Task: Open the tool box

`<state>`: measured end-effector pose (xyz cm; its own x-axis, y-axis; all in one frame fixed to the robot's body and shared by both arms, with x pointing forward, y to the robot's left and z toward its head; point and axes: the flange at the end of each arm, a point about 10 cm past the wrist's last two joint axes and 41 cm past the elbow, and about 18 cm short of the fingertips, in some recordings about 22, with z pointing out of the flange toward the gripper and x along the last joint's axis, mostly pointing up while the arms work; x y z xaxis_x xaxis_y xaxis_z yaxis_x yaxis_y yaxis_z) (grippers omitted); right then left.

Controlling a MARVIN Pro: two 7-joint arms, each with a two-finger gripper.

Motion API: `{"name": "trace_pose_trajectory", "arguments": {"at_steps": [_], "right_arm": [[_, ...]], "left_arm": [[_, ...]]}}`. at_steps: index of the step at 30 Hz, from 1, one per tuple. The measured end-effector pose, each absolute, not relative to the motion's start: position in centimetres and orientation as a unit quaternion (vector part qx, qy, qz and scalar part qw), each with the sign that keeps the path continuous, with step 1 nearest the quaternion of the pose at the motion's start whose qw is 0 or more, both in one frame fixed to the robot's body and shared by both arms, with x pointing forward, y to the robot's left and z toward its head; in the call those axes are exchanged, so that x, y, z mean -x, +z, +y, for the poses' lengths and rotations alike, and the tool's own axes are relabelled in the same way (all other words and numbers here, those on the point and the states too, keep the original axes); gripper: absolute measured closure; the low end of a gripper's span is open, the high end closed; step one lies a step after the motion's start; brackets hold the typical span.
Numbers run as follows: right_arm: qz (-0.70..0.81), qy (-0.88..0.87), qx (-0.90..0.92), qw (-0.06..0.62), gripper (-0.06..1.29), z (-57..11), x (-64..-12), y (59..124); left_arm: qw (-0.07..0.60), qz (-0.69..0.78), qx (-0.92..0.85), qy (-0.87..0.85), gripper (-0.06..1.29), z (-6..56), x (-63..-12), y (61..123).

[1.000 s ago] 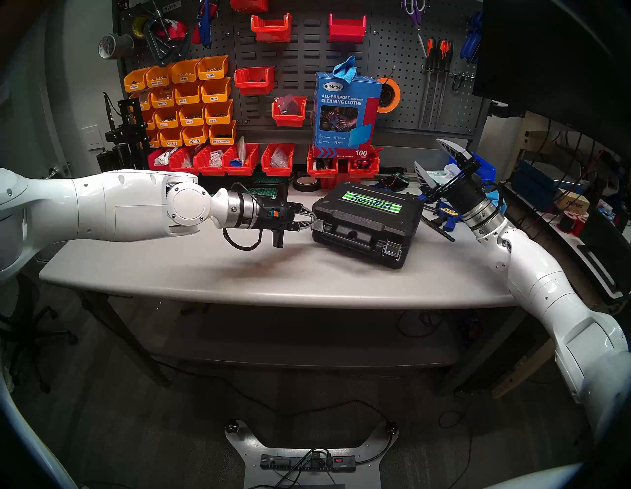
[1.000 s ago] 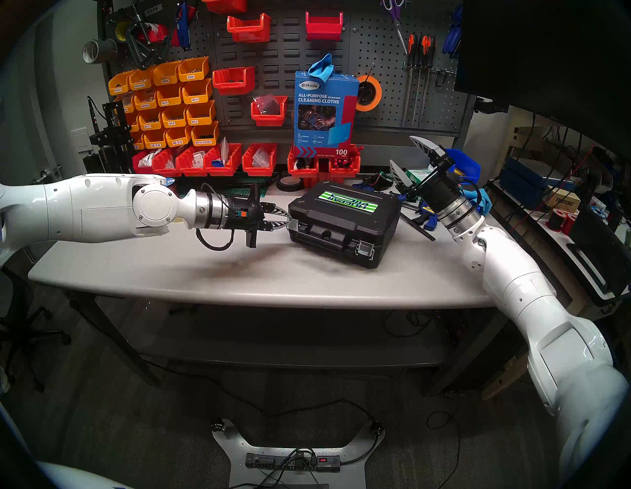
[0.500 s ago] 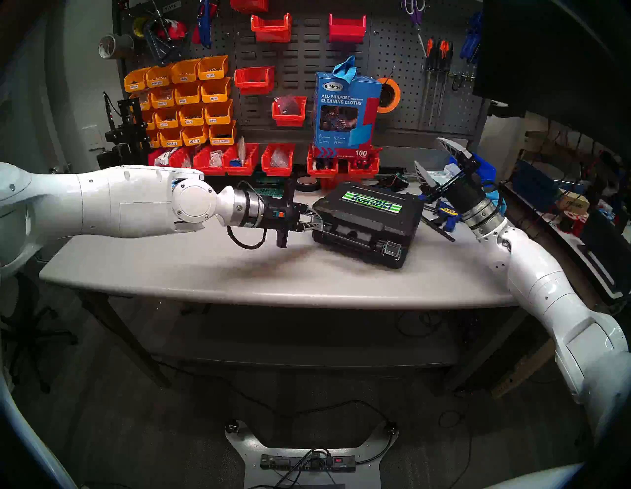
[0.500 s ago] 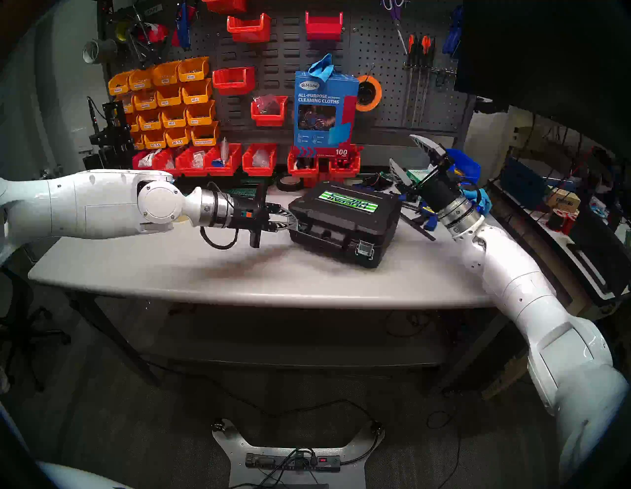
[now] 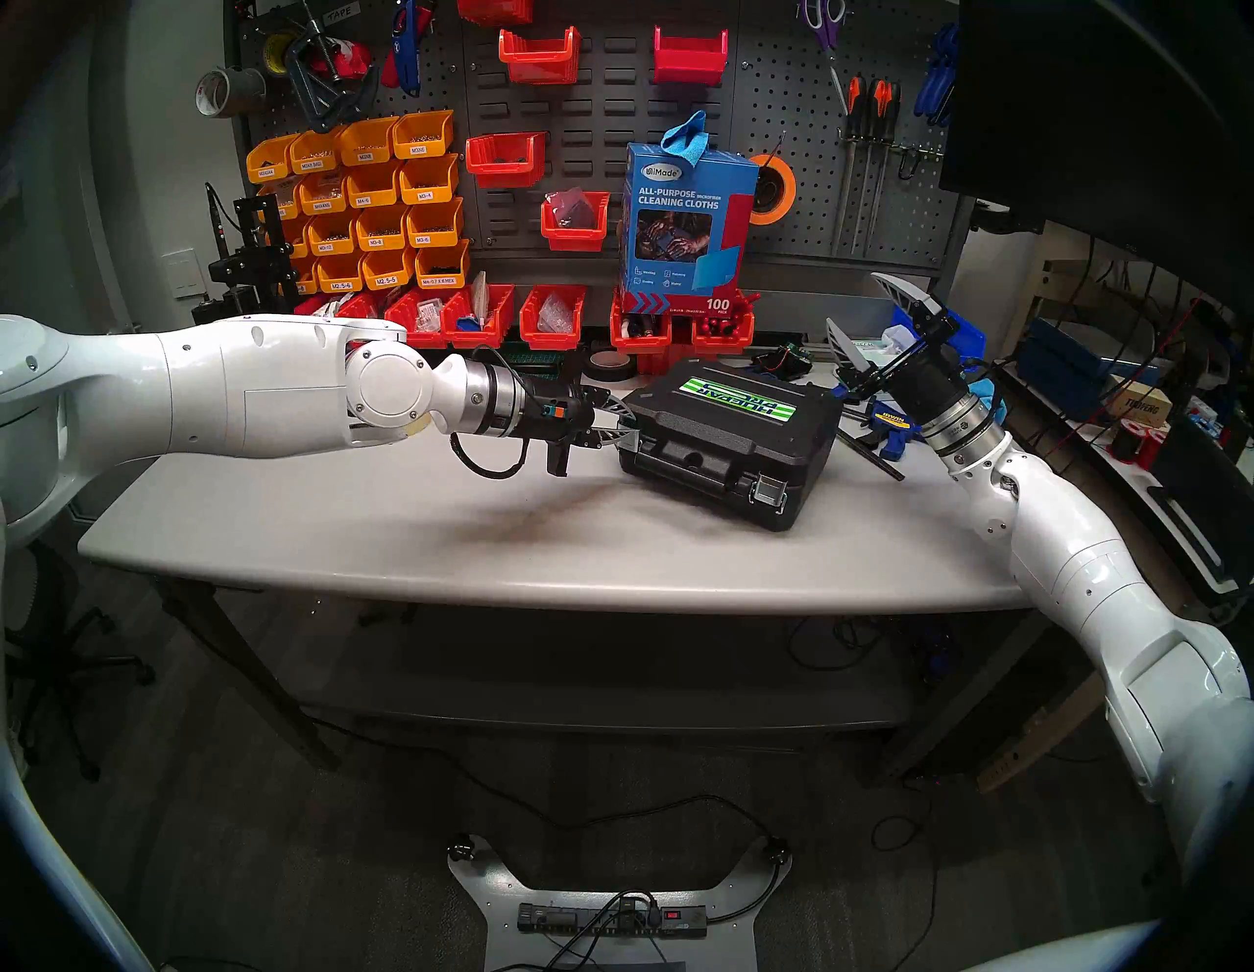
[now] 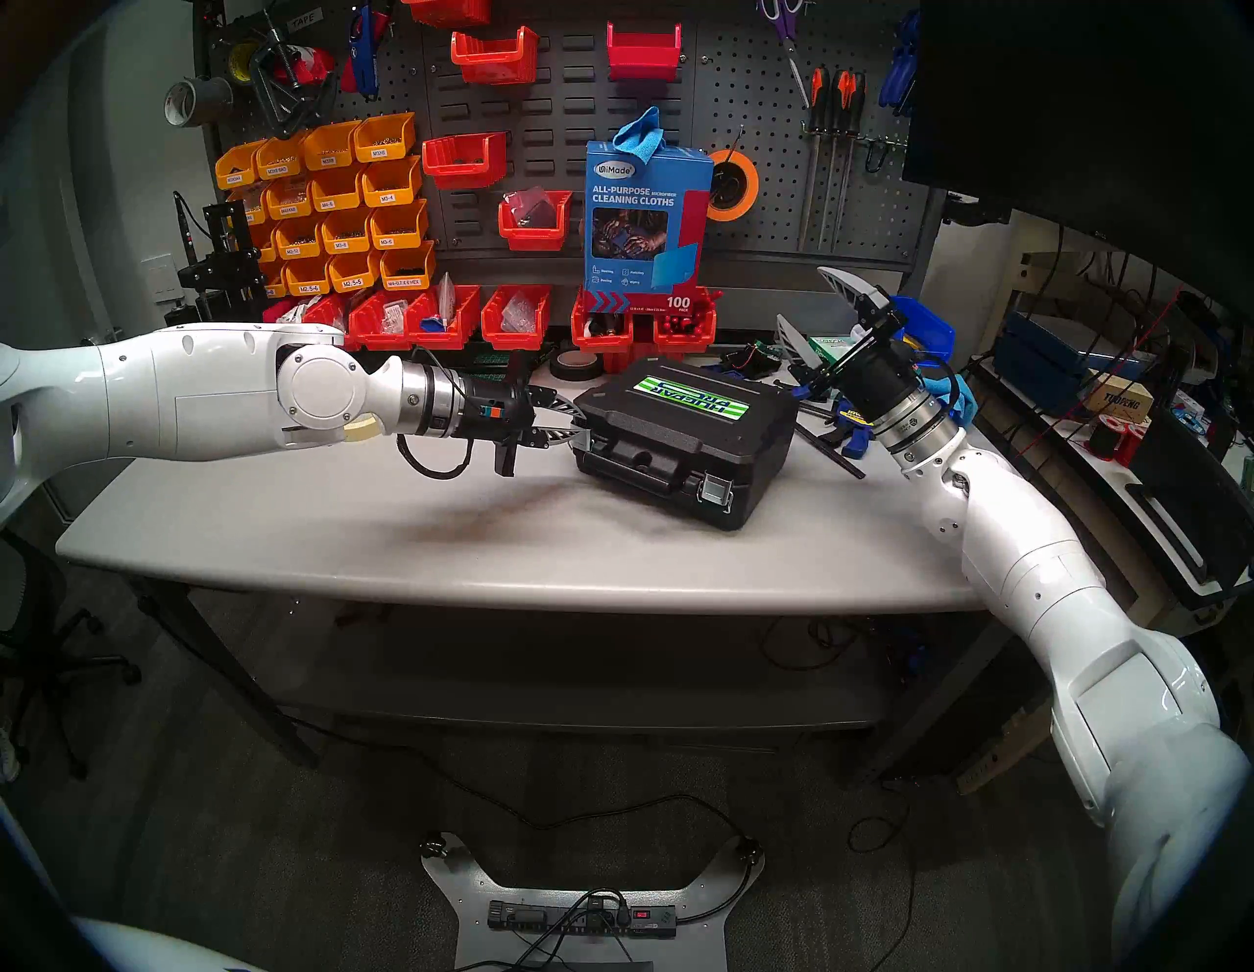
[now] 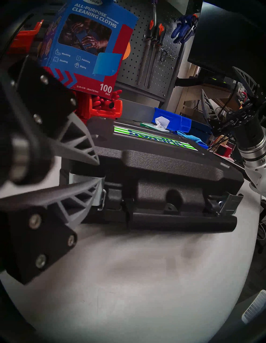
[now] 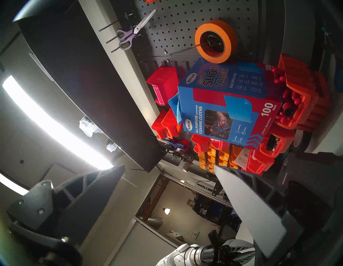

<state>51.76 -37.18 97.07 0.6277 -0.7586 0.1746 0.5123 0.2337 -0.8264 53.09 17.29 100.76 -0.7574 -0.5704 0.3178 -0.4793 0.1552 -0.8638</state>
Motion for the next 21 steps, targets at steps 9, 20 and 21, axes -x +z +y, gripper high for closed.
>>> {"name": "trace_pose_trajectory", "arguments": {"at_steps": [9, 20, 21], "right_arm": [[0.134, -0.411, 0.464, 0.773, -0.02, -37.3, -51.8, 97.0], [0.138, -0.418, 0.463, 0.769, -0.02, -37.5, -51.9, 96.9], [0.138, -0.419, 0.463, 0.769, -0.02, -37.5, -51.9, 96.9]], "left_arm": [[0.040, 0.767, 0.342, -0.541, 0.84, 17.3, -53.4, 100.7], [0.038, 0.786, 0.334, -0.518, 0.84, 17.2, -53.3, 99.5], [0.038, 0.788, 0.334, -0.517, 0.84, 17.2, -53.3, 99.4]]}}
